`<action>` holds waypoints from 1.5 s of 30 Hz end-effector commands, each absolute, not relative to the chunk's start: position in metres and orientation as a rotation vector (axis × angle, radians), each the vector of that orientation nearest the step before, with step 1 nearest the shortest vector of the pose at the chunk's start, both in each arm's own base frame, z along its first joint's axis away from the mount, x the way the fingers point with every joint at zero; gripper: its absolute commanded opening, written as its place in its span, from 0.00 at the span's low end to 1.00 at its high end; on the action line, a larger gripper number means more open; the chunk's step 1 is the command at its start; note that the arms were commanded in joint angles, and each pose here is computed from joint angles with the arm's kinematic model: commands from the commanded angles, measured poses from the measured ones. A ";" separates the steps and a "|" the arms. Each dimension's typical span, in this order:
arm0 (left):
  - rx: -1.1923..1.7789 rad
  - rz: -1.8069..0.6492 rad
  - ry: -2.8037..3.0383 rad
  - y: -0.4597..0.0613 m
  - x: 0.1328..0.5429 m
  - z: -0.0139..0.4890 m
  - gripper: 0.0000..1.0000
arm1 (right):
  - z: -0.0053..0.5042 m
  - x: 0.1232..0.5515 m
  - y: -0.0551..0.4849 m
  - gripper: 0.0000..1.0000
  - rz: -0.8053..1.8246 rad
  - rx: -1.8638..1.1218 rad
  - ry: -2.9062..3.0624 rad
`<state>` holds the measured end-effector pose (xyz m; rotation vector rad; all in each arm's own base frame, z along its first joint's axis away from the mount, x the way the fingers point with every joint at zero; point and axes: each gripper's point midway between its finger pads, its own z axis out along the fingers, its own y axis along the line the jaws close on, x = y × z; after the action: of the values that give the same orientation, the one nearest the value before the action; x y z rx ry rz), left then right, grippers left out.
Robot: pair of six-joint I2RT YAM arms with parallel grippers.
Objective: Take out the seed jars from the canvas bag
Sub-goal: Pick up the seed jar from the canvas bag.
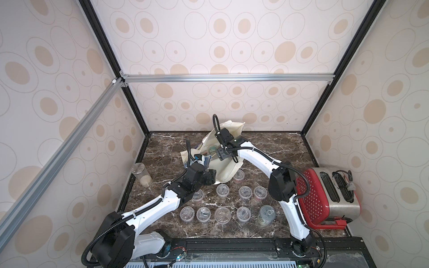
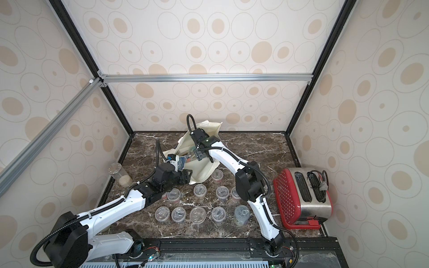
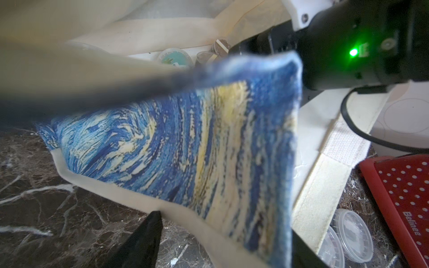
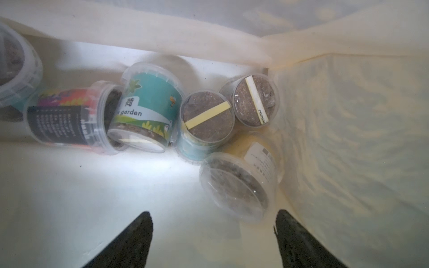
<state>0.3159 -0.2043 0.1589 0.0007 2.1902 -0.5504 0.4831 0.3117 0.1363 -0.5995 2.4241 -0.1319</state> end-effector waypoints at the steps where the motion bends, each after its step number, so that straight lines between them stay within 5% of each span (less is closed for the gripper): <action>1: -0.022 -0.604 2.193 -0.209 0.309 0.159 0.70 | 0.122 0.495 0.296 0.90 -0.237 -0.563 2.443; 38: -0.018 -0.579 2.164 -0.204 0.303 0.163 0.69 | 0.050 0.529 0.289 0.88 -0.454 -0.564 2.456; 45: -0.021 -0.567 2.159 -0.200 0.302 0.163 0.69 | 0.071 0.524 0.302 0.79 -0.320 -0.557 2.473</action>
<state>0.3031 -0.2031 0.1580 -0.0263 2.1794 -0.5876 0.5324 0.2996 0.0765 -0.5414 2.4103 -0.3929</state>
